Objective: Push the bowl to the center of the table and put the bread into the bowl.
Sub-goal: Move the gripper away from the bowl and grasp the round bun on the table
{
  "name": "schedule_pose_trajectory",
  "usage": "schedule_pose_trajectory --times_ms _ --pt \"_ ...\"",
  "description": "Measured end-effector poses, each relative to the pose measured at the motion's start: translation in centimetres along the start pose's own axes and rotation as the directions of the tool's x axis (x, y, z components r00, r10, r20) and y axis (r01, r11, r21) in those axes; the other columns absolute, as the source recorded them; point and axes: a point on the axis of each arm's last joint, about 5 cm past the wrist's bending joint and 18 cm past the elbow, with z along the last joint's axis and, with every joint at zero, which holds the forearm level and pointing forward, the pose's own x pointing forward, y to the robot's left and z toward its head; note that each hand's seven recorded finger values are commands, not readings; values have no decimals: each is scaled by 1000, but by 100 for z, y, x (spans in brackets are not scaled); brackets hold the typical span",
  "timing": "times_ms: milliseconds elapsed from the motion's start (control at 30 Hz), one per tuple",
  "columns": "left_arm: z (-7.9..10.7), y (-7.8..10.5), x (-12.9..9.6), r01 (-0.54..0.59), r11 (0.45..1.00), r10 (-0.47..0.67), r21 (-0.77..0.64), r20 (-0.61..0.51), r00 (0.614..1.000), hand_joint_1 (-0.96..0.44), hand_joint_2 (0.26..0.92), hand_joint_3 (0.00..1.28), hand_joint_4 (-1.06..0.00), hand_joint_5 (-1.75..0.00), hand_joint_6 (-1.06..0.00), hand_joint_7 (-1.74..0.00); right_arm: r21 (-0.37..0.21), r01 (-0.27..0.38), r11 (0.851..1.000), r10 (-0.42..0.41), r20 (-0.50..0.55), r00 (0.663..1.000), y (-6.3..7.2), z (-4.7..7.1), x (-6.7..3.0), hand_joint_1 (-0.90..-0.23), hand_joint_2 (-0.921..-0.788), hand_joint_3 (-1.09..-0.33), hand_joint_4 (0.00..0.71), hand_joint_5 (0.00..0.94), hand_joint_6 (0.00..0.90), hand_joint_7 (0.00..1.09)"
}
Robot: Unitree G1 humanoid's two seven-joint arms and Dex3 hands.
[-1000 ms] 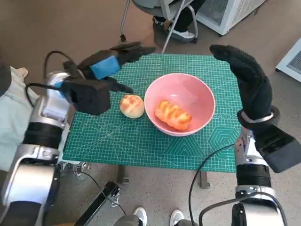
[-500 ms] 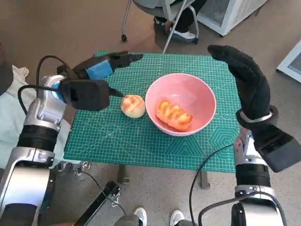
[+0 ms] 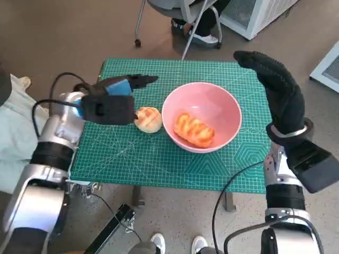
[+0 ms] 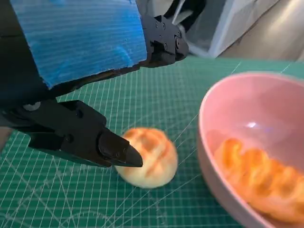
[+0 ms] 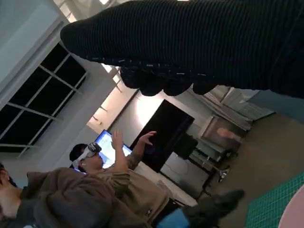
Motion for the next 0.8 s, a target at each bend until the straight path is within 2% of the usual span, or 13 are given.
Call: schedule_pose_trajectory --times_ms 367,800 --pt "54 -217 188 66 996 -61 53 -97 993 -109 803 4 -159 -4 -309 -15 -6 1 1000 -1 5 1000 -11 6 -2 -659 -921 -747 296 1 3 831" --pt "65 -442 309 106 994 -98 38 -175 980 -134 810 6 -203 -15 -353 -26 -21 0 1000 1 16 1000 -34 26 -2 -645 -921 -750 298 2 4 824"
